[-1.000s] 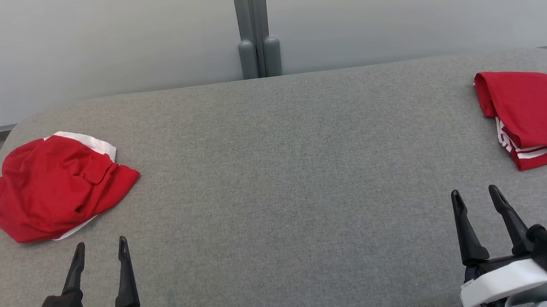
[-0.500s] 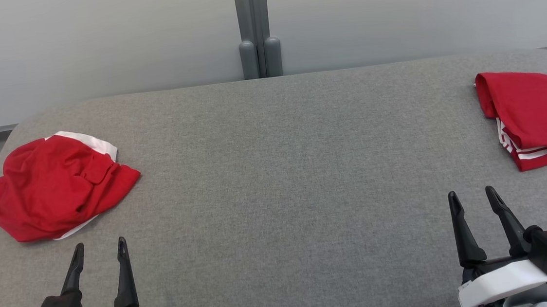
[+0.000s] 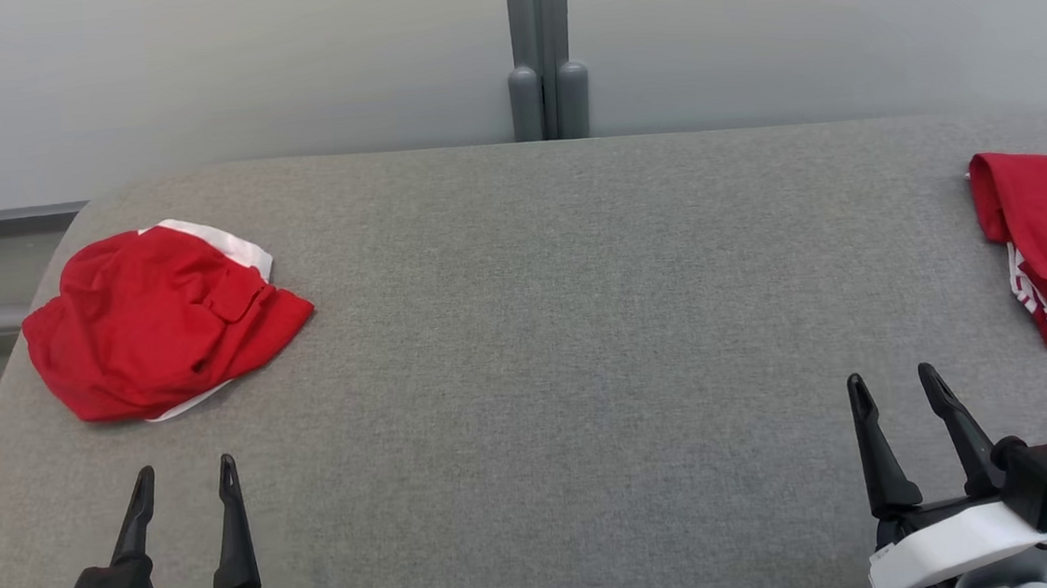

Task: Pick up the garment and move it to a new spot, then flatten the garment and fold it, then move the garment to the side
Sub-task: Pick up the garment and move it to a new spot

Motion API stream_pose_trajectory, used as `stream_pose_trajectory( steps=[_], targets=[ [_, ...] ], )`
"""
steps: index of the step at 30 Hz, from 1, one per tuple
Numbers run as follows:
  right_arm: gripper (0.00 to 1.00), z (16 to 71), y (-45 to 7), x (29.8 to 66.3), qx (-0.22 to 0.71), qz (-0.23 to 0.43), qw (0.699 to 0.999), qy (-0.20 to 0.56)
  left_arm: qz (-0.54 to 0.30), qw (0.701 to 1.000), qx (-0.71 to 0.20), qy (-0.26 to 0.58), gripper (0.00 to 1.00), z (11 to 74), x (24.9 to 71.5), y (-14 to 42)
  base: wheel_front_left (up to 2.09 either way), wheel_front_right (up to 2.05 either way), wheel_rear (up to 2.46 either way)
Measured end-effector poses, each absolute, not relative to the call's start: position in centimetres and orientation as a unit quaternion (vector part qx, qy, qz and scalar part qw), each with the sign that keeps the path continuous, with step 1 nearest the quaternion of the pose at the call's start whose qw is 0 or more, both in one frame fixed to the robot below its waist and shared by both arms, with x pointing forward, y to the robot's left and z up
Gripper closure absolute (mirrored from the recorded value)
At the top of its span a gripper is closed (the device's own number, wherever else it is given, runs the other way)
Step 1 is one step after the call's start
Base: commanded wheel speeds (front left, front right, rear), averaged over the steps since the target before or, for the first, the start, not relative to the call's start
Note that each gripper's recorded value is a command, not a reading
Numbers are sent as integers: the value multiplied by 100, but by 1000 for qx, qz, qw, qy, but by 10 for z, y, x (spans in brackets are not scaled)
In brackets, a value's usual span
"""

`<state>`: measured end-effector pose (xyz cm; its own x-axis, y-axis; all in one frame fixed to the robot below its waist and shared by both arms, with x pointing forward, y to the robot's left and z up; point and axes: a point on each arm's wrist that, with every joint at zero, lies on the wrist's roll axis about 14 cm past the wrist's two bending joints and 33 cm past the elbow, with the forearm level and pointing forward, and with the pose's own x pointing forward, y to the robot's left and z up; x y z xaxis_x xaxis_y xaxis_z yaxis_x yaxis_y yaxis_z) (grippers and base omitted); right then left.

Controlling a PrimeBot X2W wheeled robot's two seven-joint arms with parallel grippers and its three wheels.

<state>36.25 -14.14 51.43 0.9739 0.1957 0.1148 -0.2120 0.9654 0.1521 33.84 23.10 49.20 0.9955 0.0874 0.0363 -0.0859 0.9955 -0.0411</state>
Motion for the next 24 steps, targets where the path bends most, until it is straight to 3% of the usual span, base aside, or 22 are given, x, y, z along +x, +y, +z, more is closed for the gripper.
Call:
stream_pose_trajectory(
  steps=[24],
  targets=[
    [0,501,-39,391,96,244,965,-17,209,978,-5,-9,0,488,260,324,0,0,0]
  ],
)
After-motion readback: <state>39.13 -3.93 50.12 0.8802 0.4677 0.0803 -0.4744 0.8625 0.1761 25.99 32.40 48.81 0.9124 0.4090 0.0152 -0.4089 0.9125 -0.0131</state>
